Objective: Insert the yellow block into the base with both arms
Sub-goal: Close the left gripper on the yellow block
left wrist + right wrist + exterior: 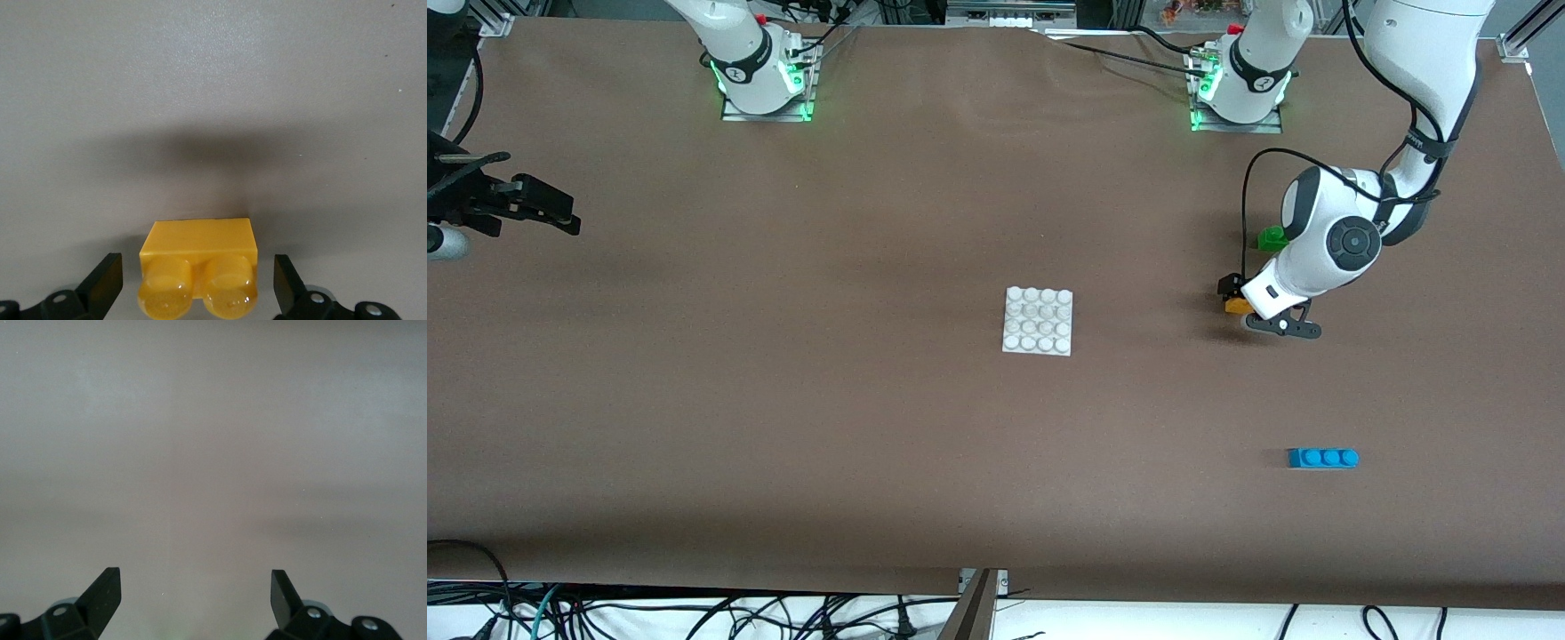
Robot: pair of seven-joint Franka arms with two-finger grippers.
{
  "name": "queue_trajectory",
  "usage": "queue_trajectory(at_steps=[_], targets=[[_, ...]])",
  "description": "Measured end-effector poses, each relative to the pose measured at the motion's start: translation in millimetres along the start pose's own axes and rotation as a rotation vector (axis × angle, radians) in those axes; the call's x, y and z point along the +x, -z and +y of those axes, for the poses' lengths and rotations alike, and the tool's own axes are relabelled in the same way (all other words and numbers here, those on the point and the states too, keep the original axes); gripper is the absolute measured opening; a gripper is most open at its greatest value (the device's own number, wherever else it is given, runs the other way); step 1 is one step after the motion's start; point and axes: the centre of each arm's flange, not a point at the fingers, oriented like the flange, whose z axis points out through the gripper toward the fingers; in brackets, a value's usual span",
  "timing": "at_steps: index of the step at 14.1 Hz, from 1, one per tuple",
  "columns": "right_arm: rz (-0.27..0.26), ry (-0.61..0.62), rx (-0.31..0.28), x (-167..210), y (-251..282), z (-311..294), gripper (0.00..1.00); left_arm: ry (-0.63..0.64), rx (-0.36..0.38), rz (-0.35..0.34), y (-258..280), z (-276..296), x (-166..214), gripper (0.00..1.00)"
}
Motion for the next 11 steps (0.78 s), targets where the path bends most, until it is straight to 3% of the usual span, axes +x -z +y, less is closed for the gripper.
queue_trajectory(at_steps=[8, 11], targets=[[0.0, 0.0, 0.0, 0.0, 0.0, 0.0, 1.0, -0.009, -0.001, 0.002, -1.5, 4.9, 0.0, 0.99], [0.0, 0.0, 0.0, 0.1, -0.1, 0.1, 1.0, -0.009, -0.002, -0.006, -5.6, 5.1, -0.9, 0.93]])
